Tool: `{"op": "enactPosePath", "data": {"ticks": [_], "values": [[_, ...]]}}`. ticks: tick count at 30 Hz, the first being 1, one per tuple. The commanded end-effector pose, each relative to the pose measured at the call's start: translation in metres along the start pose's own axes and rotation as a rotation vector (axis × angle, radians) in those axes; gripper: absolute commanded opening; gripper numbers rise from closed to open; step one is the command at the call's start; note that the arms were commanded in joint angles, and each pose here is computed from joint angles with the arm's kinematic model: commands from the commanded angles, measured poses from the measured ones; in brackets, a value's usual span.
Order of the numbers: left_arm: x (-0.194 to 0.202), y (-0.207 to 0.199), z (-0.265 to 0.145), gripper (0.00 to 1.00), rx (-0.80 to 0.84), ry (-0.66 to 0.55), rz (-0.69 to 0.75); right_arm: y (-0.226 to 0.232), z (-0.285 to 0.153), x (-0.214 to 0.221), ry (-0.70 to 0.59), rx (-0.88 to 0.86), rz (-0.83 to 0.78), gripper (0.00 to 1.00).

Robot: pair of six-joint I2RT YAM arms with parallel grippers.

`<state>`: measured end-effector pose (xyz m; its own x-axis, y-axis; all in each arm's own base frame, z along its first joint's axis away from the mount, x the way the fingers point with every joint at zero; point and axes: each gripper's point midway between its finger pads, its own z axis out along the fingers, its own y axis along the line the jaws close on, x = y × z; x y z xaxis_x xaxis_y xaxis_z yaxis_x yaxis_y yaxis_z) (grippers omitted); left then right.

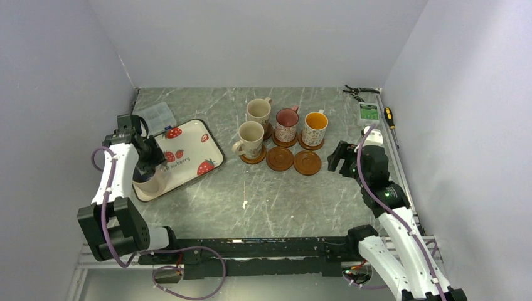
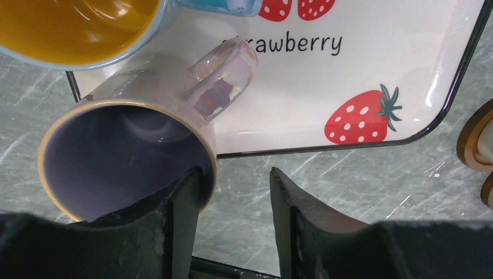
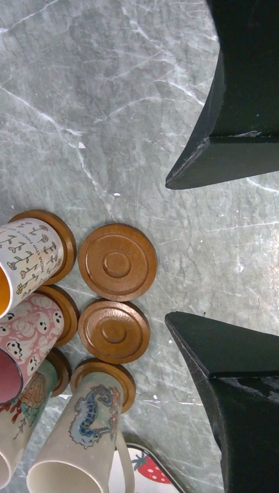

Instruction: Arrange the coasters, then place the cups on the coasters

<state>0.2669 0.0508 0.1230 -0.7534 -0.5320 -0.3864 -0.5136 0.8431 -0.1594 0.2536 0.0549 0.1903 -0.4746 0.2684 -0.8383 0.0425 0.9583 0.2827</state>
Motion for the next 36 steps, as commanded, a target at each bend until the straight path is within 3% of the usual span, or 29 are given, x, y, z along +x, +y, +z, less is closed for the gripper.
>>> {"op": "enactPosePath", "data": {"ticks": [1,8,14,18,30,36], "values": [[-0.011,0.001,-0.007,0.48,-0.021,-0.015,0.044,0.003,0.001,-0.007,-0.034,-0.017,0.011,0.82],[-0.01,-0.006,-0.004,0.27,-0.017,0.011,0.086,0.002,-0.002,-0.009,-0.04,-0.008,0.013,0.82],[-0.008,-0.009,-0.002,0.22,-0.014,0.02,0.106,0.0,-0.003,-0.007,-0.038,-0.004,0.017,0.82],[-0.015,-0.016,-0.001,0.03,0.006,-0.004,0.084,0.001,-0.003,-0.007,-0.04,-0.006,0.018,0.82],[-0.056,-0.067,0.003,0.03,0.193,-0.11,-0.083,0.0,-0.005,-0.011,-0.048,0.0,0.018,0.82],[-0.06,-0.076,0.013,0.07,0.223,-0.102,-0.074,0.0,-0.006,-0.011,-0.046,0.001,0.014,0.82]]}}
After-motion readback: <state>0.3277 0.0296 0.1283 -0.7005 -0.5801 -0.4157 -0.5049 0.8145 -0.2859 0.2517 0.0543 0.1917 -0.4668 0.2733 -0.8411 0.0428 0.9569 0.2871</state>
